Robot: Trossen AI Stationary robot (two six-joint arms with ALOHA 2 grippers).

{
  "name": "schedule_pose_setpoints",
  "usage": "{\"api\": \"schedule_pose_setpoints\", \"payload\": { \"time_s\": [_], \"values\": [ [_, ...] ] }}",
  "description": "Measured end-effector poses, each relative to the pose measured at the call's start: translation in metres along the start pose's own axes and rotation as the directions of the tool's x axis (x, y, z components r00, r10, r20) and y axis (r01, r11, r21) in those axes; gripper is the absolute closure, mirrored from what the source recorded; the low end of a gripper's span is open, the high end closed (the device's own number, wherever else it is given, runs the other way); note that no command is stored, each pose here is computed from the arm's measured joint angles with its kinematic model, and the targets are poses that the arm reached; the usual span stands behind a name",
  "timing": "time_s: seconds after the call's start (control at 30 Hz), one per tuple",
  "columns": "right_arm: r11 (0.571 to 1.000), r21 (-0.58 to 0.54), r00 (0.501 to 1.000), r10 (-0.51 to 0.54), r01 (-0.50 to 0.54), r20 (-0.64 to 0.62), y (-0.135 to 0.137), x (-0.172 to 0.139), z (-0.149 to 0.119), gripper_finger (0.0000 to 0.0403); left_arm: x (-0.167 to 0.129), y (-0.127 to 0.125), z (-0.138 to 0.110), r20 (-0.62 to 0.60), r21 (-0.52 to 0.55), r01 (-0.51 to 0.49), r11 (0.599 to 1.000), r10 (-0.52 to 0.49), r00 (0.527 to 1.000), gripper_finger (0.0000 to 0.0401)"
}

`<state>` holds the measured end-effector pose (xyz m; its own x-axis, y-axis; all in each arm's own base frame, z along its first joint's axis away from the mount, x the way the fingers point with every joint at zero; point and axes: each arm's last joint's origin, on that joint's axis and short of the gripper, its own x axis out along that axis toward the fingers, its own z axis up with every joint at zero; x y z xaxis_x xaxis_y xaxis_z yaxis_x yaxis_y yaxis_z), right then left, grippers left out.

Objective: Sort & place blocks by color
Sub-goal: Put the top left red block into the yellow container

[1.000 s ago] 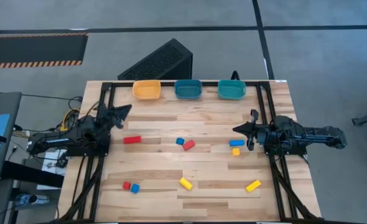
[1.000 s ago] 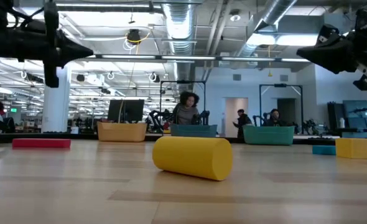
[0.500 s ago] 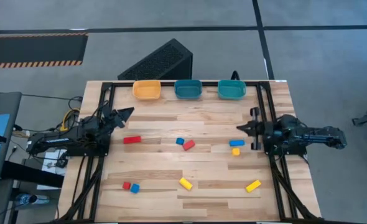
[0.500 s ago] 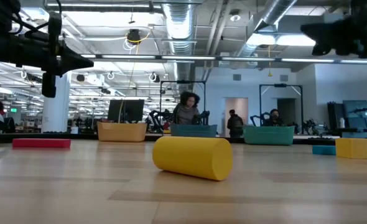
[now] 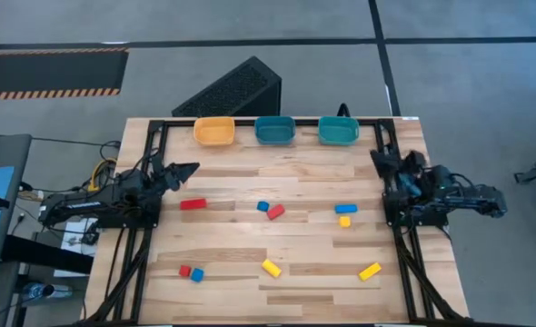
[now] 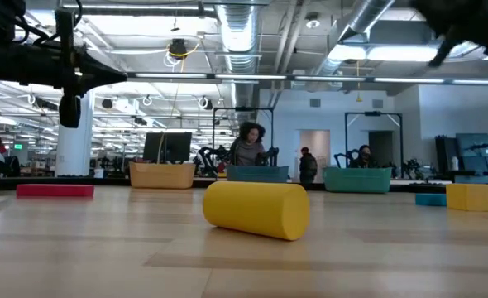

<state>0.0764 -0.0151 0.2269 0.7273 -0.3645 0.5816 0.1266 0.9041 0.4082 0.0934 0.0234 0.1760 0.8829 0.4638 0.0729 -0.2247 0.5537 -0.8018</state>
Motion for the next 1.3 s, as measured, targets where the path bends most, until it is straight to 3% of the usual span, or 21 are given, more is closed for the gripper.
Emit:
{"api": "schedule_pose_setpoints", "payload": {
  "time_s": [0.1,0.23,0.3,0.37,0.5,0.63,0.8,0.97,1.13,1.3],
  "values": [
    [0.943,0.197,0.963,-0.253,0.267,-0.094,-0.01,0.0,-0.014,0.0396,0.0,0.0,0.0,-0.001,-0.021,0.003,1.0,-0.003,1.0,0.0401],
    [0.836,0.378,0.909,-0.303,0.398,-0.288,-0.017,-0.003,-0.034,0.0396,0.0,-0.001,0.0,-0.031,-0.02,0.03,0.999,-0.031,0.999,0.0387],
    [0.803,0.442,0.901,-0.257,0.4,-0.349,-0.015,-0.002,-0.04,0.0395,0.0,-0.004,0.001,-0.026,-0.044,0.067,0.997,-0.068,0.997,0.0371],
    [0.8,0.491,0.92,-0.181,0.344,-0.348,-0.01,0.001,-0.039,0.0391,-0.001,-0.009,0.004,-0.007,-0.052,0.132,0.99,-0.132,0.991,0.0352],
    [0.802,0.553,0.968,-0.12,0.226,-0.222,0.001,0.01,-0.031,0.038,-0.002,-0.017,0.009,0.009,-0.026,0.231,0.973,-0.231,0.973,0.0313],
    [0.831,0.523,0.98,-0.124,0.189,-0.156,0.011,0.022,-0.022,0.0375,-0.002,-0.016,0.006,-0.043,0.02,0.239,0.971,-0.237,0.97,0.0287],
    [0.856,0.476,0.968,-0.101,0.202,-0.229,0.03,0.048,-0.022,0.0375,-0.001,-0.014,0.004,-0.065,0.075,0.222,0.972,-0.218,0.974,0.0278],
    [0.922,0.318,0.941,-0.116,0.222,-0.318,0.045,0.077,-0.038,0.0371,-0.002,-0.016,0.009,0.022,0.148,0.19,0.97,-0.195,0.98,0.0277],
    [0.943,0.203,0.93,-0.194,0.265,-0.311,0.042,0.106,-0.045,0.0363,-0.001,-0.021,0.017,0.096,0.173,0.101,0.98,-0.119,0.988,0.0277],
    [0.946,0.156,0.914,-0.217,0.284,-0.343,0.021,0.118,-0.046,0.0337,0.008,-0.026,0.017,0.054,0.204,0.035,0.978,-0.047,0.997,0.0259]
  ]
}}
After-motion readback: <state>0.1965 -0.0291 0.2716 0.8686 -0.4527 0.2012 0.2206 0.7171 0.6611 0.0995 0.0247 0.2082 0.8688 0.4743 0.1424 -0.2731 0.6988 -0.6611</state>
